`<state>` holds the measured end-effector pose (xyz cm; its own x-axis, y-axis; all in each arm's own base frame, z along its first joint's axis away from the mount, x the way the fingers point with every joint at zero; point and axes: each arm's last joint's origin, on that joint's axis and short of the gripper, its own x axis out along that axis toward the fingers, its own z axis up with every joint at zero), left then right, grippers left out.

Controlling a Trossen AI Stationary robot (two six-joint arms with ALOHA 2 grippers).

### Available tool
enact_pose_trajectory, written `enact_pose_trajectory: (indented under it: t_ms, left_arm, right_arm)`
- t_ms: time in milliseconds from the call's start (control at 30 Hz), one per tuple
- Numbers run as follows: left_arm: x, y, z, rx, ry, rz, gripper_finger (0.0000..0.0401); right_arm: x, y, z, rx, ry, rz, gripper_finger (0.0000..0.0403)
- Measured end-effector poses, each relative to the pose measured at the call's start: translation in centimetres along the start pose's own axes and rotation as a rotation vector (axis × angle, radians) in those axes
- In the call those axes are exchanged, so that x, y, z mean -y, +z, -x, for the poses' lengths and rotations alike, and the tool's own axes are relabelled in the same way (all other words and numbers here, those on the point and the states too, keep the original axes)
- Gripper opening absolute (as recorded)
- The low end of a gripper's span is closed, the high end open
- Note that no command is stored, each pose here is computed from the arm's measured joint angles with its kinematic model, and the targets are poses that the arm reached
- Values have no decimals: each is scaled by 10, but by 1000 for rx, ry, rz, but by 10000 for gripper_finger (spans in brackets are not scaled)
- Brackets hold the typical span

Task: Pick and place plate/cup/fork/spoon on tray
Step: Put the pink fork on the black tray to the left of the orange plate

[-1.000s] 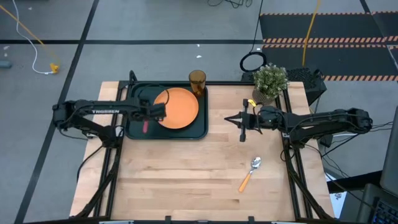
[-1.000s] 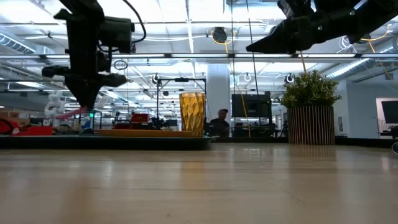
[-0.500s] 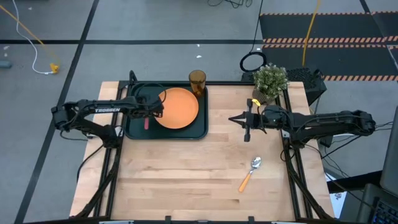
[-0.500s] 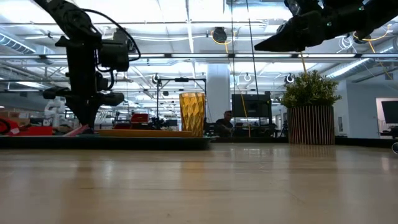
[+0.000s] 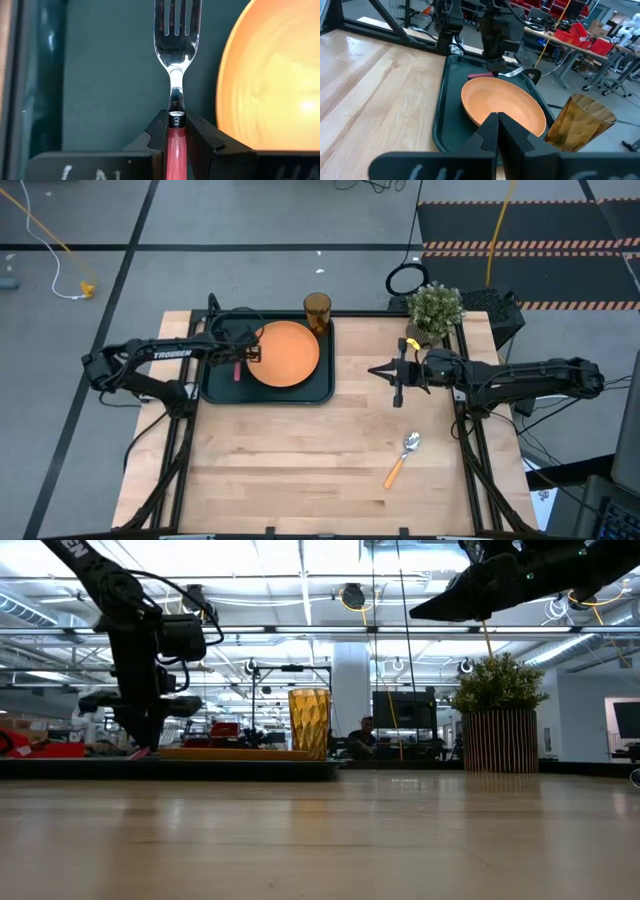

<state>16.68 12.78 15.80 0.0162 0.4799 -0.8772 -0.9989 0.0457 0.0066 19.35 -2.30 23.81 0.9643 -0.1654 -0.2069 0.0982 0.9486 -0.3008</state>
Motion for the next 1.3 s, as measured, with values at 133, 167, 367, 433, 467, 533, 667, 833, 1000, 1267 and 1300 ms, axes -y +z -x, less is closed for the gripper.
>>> enact_pose_trajectory:
  t_ms: [133,167,367,433,467,533,667,833,1000,1267,1300]
  left_arm:
    - [-1,4,-3,13,-17,0,47]
    - [-2,4,-4,10,-15,4,47]
    - [-4,9,-10,-5,-16,15,47]
    - [-4,11,-15,-12,-27,17,47]
    - [-4,12,-17,-22,-35,21,47]
    - [-3,12,-22,-46,-49,32,47]
    - [-2,13,-29,-58,-48,51,47]
    - [-1,12,-31,-62,-42,58,47]
    - [-1,12,-31,-58,-41,59,47]
    - [-1,13,-31,-54,-38,78,88]
    - [-1,13,-31,-54,-38,78,99]
  right_arm:
    - [0,0,0,0,0,0,0]
    - [0,0,0,0,0,0,0]
    - [0,0,0,0,0,0,0]
    - [0,0,0,0,0,0,0]
    - [0,0,0,0,0,0,0]
    - [0,0,0,0,0,0,0]
    - [0,0,0,0,0,0,0]
    - [0,0,0,-1,1,0,0]
    - [0,0,0,-1,1,0,0]
    - [0,0,0,-1,1,0,0]
    - [0,0,0,-1,1,0,0]
